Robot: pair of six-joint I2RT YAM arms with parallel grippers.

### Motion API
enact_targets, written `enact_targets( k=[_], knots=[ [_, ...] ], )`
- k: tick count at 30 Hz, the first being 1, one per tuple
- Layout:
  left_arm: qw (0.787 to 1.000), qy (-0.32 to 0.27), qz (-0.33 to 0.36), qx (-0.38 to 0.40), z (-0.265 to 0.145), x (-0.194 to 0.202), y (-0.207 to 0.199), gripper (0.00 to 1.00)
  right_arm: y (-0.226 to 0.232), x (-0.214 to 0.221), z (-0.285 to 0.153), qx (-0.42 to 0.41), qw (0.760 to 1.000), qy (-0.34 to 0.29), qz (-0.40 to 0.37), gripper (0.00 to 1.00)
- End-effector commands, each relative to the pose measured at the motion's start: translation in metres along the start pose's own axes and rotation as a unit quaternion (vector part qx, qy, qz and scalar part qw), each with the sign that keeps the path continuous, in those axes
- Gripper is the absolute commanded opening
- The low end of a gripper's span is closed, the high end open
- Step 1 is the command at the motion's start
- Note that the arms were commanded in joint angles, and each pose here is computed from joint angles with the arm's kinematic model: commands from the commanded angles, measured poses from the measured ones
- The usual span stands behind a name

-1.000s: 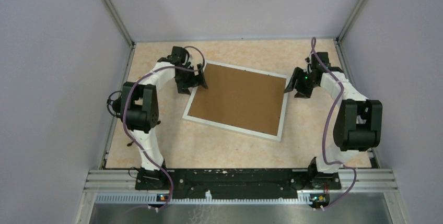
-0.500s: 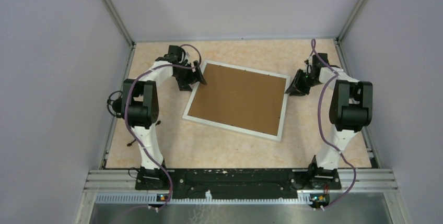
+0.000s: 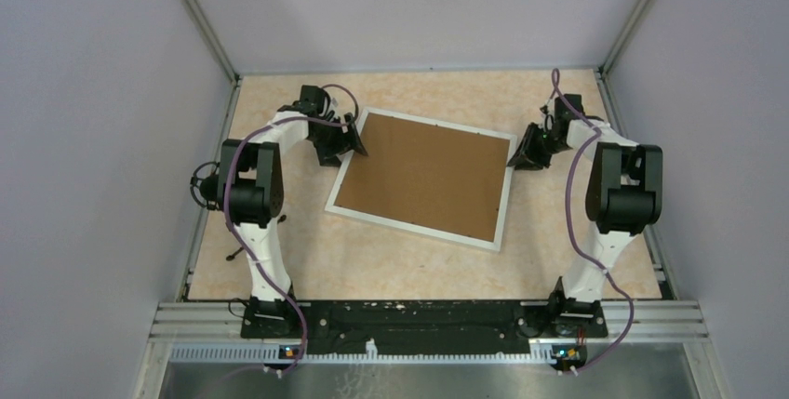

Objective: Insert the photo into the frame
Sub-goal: Install the photo frame at the center of the board.

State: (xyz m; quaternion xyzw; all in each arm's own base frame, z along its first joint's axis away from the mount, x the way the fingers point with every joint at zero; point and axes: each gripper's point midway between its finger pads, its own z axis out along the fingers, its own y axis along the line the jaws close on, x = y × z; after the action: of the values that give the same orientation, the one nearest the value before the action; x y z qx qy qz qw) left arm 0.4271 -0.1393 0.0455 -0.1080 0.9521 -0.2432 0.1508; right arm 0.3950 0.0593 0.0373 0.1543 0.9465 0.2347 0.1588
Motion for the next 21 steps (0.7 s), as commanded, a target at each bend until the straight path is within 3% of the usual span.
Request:
enact_targets(
  k=[1,14,21],
  knots=[
    [0.997,0.038,-0.004,0.07,0.014,0.014,-0.02,0.84,-0.002,0.023,0.02,0.03,0.999,0.018,-0.012,0.28],
    [0.993,0.074,0.001,0.097,0.024,0.034,-0.036,0.83,-0.018,0.054,0.066,0.165,0.985,0.047,-0.019,0.31],
    [0.994,0.064,0.008,0.088,0.019,0.031,-0.036,0.83,0.039,0.036,0.046,0.047,0.997,0.04,-0.037,0.44]
  ],
)
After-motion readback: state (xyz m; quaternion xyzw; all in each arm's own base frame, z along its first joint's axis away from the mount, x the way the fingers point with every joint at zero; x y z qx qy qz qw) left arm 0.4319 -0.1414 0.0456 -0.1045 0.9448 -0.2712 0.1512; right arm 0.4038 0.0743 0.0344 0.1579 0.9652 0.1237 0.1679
